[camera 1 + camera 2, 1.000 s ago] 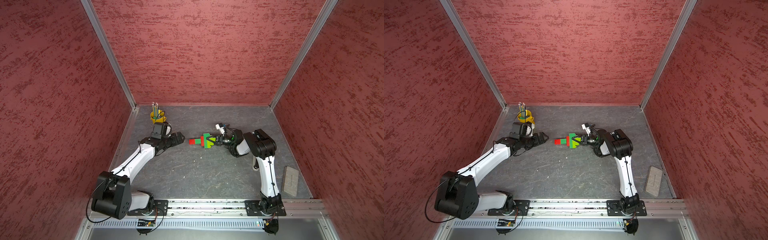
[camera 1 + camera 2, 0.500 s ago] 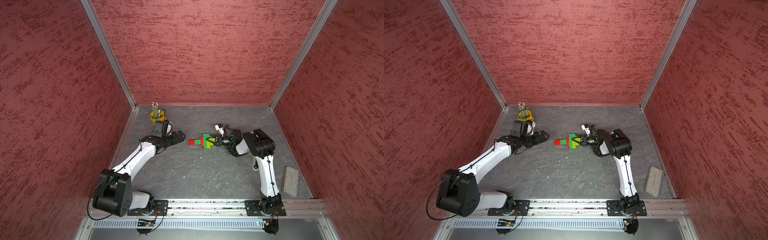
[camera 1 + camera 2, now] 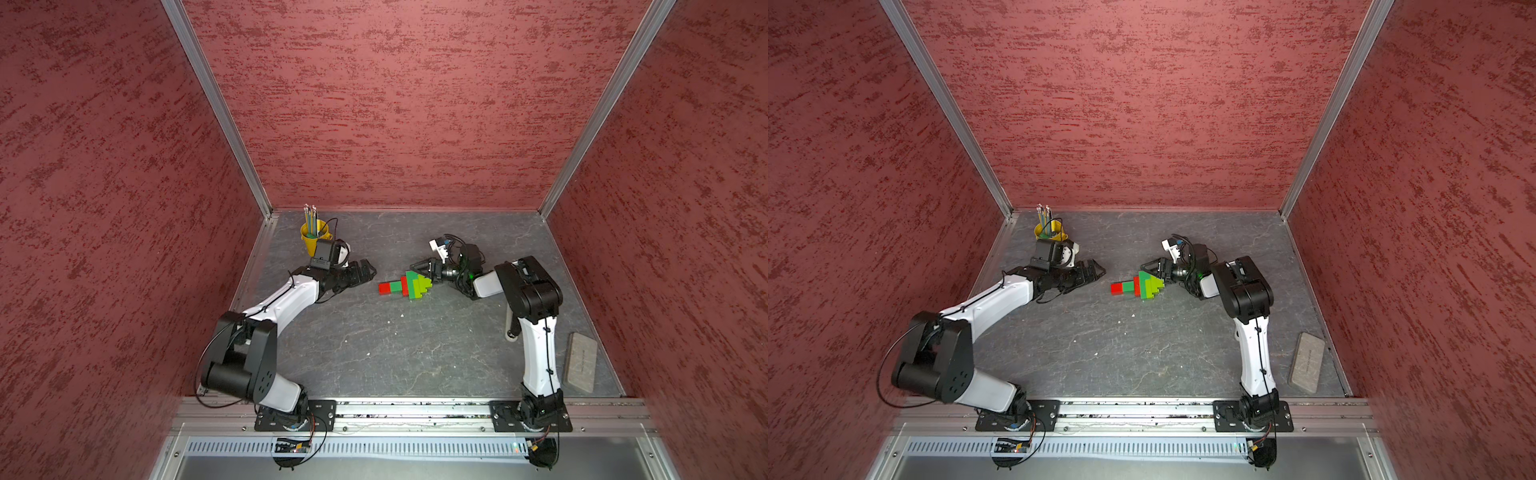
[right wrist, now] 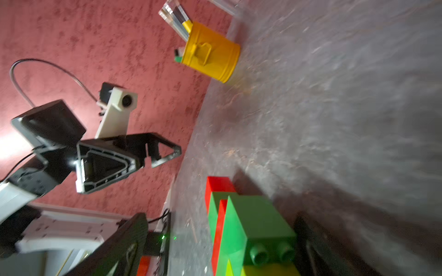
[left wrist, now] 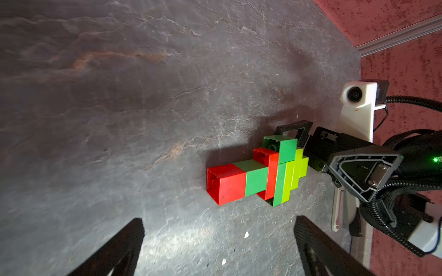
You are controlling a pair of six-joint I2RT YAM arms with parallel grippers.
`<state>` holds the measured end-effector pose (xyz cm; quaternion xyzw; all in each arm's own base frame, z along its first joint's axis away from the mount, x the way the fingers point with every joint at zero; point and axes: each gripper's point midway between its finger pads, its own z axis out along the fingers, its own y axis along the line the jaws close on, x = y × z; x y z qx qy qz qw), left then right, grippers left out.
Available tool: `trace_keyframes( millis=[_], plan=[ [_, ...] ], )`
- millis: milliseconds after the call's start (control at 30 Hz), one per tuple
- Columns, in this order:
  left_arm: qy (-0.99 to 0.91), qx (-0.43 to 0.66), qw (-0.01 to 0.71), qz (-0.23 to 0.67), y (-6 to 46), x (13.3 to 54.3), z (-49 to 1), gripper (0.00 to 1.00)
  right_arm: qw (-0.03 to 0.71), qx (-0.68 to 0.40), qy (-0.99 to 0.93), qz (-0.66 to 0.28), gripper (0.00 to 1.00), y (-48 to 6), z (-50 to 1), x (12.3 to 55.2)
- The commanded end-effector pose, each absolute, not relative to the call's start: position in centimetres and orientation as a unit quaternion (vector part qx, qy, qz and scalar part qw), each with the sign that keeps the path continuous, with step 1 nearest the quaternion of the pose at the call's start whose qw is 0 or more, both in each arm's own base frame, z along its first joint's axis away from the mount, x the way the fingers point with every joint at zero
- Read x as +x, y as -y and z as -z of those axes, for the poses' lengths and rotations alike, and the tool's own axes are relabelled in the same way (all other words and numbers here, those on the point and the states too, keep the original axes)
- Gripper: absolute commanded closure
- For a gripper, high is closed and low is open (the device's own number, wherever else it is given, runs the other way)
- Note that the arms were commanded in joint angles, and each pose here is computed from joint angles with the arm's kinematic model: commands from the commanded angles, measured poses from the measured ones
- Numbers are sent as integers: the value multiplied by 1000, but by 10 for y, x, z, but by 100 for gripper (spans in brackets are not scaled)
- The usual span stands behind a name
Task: Assemble a spoon with lego
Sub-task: Place the lego brick at the center of the board, then adjust the lego brick at the center of the board.
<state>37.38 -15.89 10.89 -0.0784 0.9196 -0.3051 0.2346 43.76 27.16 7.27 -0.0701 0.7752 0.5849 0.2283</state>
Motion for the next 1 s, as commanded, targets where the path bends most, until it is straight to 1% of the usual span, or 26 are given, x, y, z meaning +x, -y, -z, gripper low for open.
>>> trace_keyframes(
  millis=[0, 167, 267, 333, 467, 567, 667, 767, 867, 967],
  plan=[
    [-897, -51, 245, 363, 182, 399, -123, 0, 185, -15, -877, -442, 1, -235, -8, 434],
    [-893, -30, 226, 388, 207, 419, -109, 0, 236, -11, -909, -342, 1, -208, -20, 458],
    [-886, -28, 204, 416, 223, 430, -91, 0, 284, -1, -896, -341, 1, -196, -59, 468],
    [-888, -25, 183, 420, 235, 429, -80, 0, 313, -6, -890, -331, 1, -188, -92, 470],
    [-891, -11, 153, 428, 259, 402, -71, 0, 380, -23, -880, -283, 1, -167, -168, 473],
    [-892, -18, 138, 431, 267, 378, -62, 0, 424, -20, -867, -260, 1, -147, -218, 473],
    [-898, -15, 130, 420, 277, 352, -58, 0, 457, -21, -856, -240, 1, -131, -254, 467],
    [-903, 0, 125, 412, 296, 325, -59, 0, 490, -15, -843, -220, 1, -117, -278, 454],
    [-904, 19, 123, 408, 310, 307, -68, 0, 513, -9, -833, -207, 1, -107, -291, 441],
    [-901, 37, 109, 419, 327, 294, -78, 0, 523, -3, -830, -195, 1, -98, -293, 431]
  ],
)
